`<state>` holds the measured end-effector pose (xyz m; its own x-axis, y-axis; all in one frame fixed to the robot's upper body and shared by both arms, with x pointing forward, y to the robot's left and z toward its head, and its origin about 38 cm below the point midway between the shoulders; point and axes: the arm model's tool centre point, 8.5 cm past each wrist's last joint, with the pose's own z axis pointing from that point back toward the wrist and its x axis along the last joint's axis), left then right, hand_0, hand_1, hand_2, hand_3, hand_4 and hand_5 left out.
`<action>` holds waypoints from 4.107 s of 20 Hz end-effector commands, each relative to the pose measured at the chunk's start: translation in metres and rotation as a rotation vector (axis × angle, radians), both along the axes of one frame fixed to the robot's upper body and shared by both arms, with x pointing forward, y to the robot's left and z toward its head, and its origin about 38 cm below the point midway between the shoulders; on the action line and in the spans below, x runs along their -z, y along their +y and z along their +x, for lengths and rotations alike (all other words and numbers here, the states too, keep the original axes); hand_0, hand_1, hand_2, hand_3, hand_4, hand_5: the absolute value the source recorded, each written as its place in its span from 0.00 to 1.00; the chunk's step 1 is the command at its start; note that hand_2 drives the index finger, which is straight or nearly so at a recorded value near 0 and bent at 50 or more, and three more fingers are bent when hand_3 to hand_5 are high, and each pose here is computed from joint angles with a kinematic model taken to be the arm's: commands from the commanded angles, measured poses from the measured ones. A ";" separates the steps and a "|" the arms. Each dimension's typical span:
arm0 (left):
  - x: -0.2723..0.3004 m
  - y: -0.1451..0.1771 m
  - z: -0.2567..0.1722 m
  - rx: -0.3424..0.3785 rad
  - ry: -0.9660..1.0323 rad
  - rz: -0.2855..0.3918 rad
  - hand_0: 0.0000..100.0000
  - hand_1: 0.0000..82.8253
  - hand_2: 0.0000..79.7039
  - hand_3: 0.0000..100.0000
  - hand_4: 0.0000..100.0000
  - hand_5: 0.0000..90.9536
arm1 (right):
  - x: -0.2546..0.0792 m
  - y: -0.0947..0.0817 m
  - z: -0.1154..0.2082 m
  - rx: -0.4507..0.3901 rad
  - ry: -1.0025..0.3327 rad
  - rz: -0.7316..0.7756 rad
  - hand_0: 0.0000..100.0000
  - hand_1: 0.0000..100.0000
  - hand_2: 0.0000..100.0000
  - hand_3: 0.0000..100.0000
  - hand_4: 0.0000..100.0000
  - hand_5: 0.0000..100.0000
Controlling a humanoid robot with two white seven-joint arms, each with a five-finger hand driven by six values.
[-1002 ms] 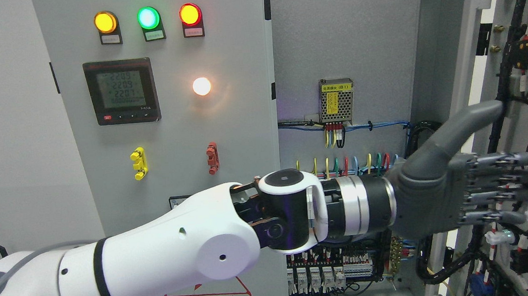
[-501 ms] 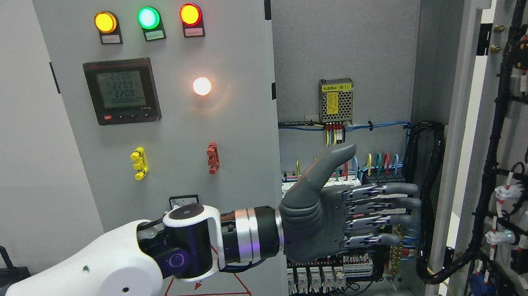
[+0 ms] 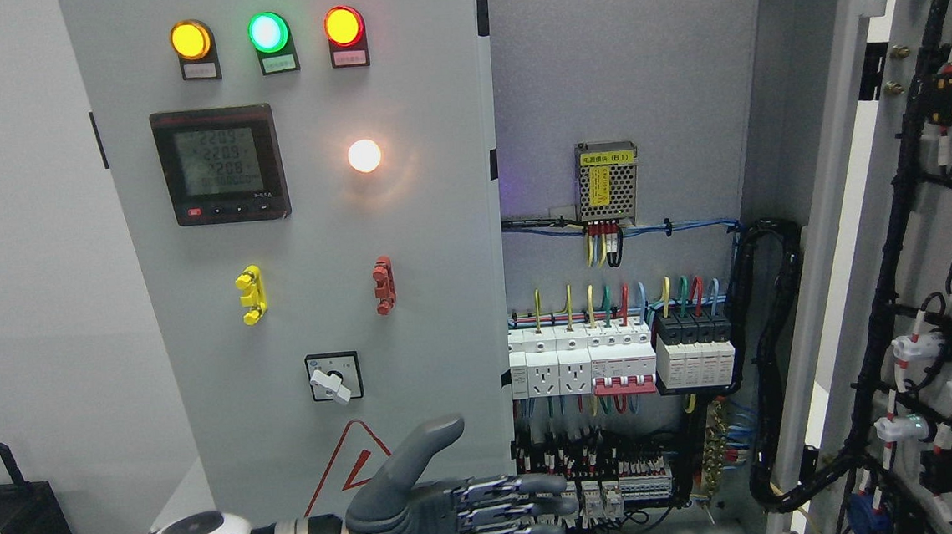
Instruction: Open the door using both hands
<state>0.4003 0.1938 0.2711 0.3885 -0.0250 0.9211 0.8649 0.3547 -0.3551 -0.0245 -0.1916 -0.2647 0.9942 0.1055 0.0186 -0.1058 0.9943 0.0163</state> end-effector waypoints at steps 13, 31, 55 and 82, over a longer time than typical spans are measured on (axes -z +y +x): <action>0.182 0.193 -0.129 -0.346 0.306 0.316 0.00 0.00 0.00 0.00 0.03 0.00 | 0.000 0.000 0.000 0.000 0.000 0.000 0.11 0.00 0.00 0.00 0.00 0.00; 0.393 0.211 -0.363 -0.482 0.689 0.510 0.00 0.00 0.00 0.00 0.03 0.00 | 0.000 0.000 0.000 0.000 0.000 0.000 0.11 0.00 0.00 0.00 0.00 0.00; 0.529 0.019 -0.436 -0.559 0.995 0.726 0.00 0.00 0.00 0.00 0.03 0.00 | 0.000 0.000 0.000 0.000 0.000 0.000 0.11 0.00 0.00 0.00 0.00 0.00; 0.531 0.025 -0.438 -0.646 1.026 0.792 0.00 0.00 0.00 0.00 0.03 0.00 | -0.031 -0.027 0.087 0.037 -0.438 -0.003 0.11 0.00 0.00 0.00 0.00 0.00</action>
